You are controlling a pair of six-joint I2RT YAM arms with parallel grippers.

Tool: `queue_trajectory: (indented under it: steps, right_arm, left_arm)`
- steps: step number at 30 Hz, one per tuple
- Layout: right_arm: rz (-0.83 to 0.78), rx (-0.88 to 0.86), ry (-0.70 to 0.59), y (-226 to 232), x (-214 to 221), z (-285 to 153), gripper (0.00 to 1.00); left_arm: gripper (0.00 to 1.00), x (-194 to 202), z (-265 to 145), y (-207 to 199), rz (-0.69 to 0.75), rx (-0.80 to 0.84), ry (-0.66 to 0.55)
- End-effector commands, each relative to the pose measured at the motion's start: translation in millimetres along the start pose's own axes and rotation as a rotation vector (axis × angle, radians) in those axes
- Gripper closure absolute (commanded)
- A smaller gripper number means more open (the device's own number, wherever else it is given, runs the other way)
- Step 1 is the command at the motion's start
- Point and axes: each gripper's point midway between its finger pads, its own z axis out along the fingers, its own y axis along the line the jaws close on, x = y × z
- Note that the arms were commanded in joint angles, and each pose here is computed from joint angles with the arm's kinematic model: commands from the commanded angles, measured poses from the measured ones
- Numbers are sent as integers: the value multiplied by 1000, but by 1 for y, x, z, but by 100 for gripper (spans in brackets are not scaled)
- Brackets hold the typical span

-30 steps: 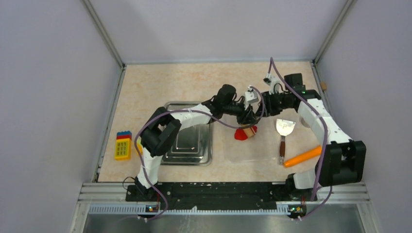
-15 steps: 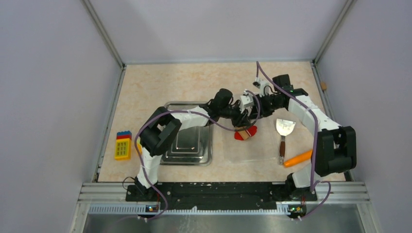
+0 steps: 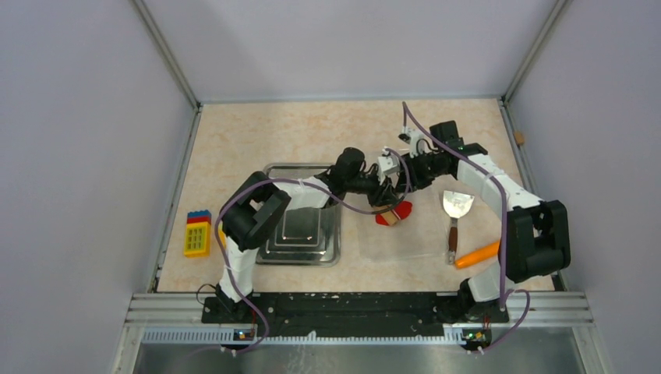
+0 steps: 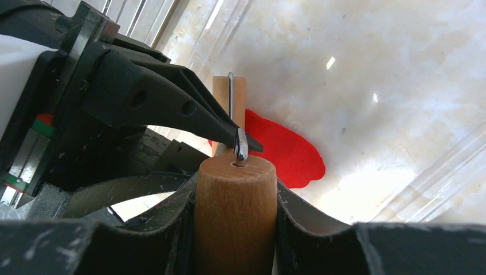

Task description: Roll out the dumpling wrappers from the dough

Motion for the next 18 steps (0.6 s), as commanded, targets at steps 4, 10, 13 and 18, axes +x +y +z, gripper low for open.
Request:
queue_trajectory:
  steps: [4, 10, 13, 18]
  right_arm:
    - [-58, 57, 104, -10, 29, 25, 100]
    - [-67, 45, 121, -3, 34, 28, 100]
    - [-72, 40, 123, 1, 34, 26, 100]
    - [-67, 28, 136, 8, 40, 26, 100]
  left_arm:
    - [100, 52, -17, -7, -108, -14, 125]
    - [100, 62, -22, -9, -120, -19, 162]
    - [100, 60, -23, -10, -110, -21, 160]
    - [100, 59, -26, -12, -99, -14, 167]
